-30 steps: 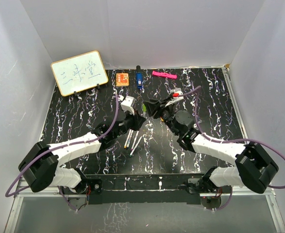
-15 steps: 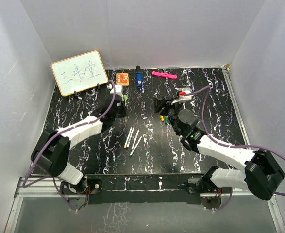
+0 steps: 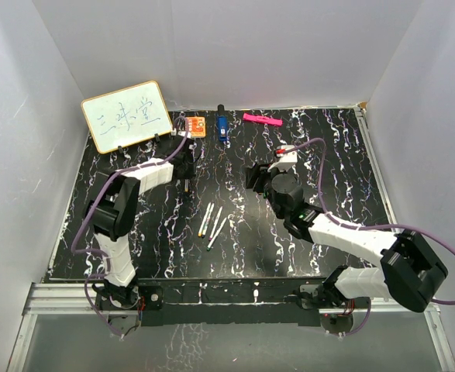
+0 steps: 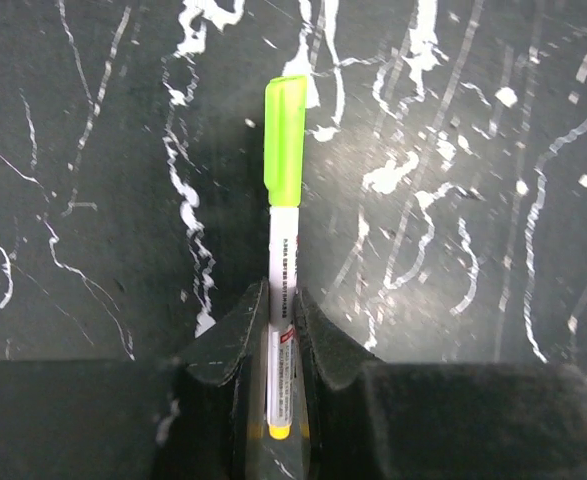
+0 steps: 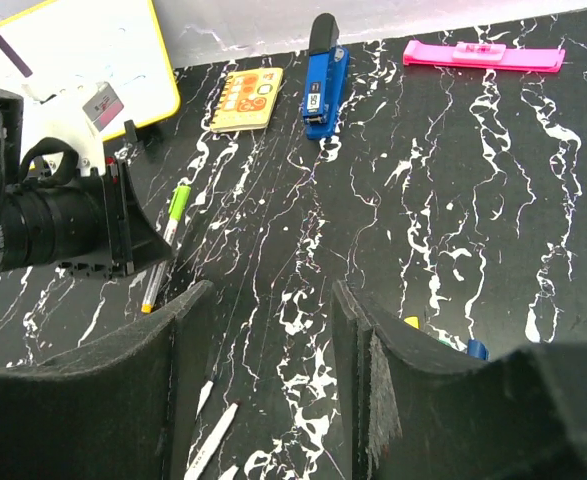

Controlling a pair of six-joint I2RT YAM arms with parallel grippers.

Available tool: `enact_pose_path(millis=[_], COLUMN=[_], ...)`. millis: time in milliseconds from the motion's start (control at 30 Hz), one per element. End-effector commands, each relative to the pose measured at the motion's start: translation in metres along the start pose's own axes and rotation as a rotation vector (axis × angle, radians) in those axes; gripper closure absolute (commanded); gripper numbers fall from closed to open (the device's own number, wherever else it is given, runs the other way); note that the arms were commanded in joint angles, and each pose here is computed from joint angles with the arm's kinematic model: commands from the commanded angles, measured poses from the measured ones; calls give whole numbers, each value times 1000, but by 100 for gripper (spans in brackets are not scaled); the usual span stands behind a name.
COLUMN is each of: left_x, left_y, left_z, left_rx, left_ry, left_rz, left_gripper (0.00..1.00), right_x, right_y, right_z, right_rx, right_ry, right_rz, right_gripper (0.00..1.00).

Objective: Insert the pens into the pen caps

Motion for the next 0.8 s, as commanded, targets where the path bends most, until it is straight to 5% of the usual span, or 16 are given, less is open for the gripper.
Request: enact_pose_path(millis=[0,233,533,767], left_x=[9,11,13,11], left_y=[7,22,16,0], left_z=[-9,1,-2,-20], left_rx=[35,96,91,46], left_ry=[2,2,-3,-13], left_rz=[-44,-63,-79,-72], left_gripper=[100,93,71,67], right_x=[0,2,2,0], right_y=[1,3,6,8], right_z=[-5,1,3,1], right_rx=[-16,0,7,2], right_ry=[34,36,29,23], right_rz=[4,0,3,20], right_gripper=[52,52,49,47])
Point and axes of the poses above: each gripper's point midway between its finger pads, its own y axis out along the fingers, its own x axis along the line the jaws close on, z = x × y, the point moved 1 cm from there along -y, back along the fingers, and after that the axes turned 13 degrees about -y, right-handed, at the moved point
